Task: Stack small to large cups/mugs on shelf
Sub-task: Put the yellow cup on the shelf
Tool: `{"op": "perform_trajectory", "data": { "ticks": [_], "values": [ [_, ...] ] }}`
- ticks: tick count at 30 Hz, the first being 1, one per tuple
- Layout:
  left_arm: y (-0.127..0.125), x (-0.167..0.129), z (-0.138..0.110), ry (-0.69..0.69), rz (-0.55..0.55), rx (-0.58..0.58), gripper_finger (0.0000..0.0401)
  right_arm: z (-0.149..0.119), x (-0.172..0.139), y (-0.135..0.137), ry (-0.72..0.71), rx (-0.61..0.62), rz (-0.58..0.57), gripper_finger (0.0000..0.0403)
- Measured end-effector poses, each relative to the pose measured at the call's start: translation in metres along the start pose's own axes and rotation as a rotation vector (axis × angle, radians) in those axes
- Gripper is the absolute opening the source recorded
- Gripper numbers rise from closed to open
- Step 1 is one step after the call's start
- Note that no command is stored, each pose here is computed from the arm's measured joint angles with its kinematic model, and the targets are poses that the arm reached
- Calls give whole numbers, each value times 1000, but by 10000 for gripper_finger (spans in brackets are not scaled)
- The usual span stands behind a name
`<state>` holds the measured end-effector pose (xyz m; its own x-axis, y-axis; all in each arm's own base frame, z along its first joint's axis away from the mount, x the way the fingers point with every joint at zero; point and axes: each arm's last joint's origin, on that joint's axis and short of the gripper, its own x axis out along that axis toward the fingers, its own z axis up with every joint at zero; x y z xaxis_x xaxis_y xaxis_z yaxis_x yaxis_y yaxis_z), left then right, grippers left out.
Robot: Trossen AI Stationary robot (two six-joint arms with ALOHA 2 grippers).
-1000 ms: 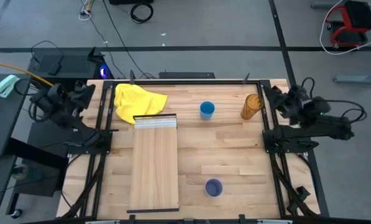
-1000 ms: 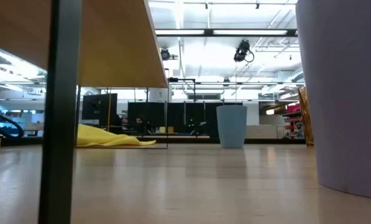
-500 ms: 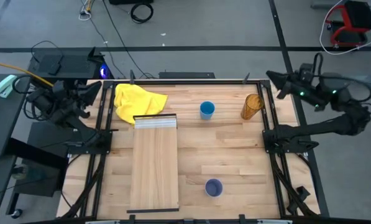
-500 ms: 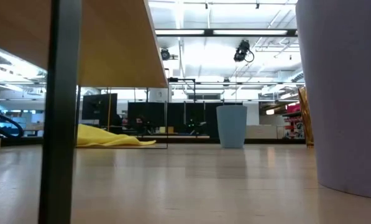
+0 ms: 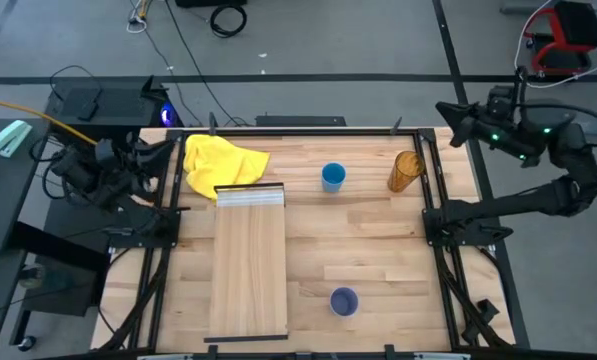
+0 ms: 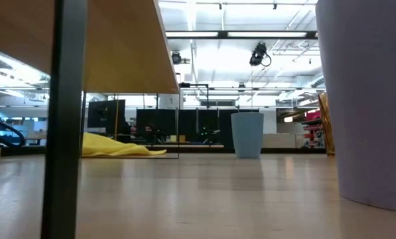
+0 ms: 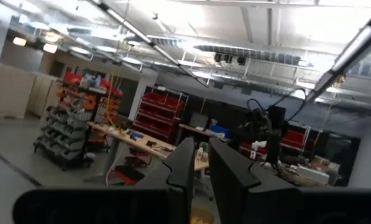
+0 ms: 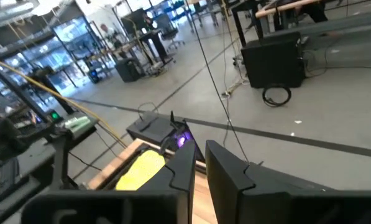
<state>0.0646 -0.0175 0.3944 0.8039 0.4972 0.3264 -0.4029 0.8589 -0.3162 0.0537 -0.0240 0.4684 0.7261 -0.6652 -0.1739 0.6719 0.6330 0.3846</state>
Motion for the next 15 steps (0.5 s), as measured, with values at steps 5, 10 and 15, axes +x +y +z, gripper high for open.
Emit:
{"op": "perform_trajectory", "data": {
  "ticks": [5, 10, 15],
  "values": [
    [-16, 12, -15, 3, 16, 71, 55, -2, 7, 4, 22, -16, -12, 46],
    [-27, 31, -38, 33, 46, 122, 51, -2, 8, 4, 20, -16, -22, 46],
    [-24, 59, -61, 55, -9, 100, 52, -2, 9, 3, 14, -12, -38, 46]
  ]
}}
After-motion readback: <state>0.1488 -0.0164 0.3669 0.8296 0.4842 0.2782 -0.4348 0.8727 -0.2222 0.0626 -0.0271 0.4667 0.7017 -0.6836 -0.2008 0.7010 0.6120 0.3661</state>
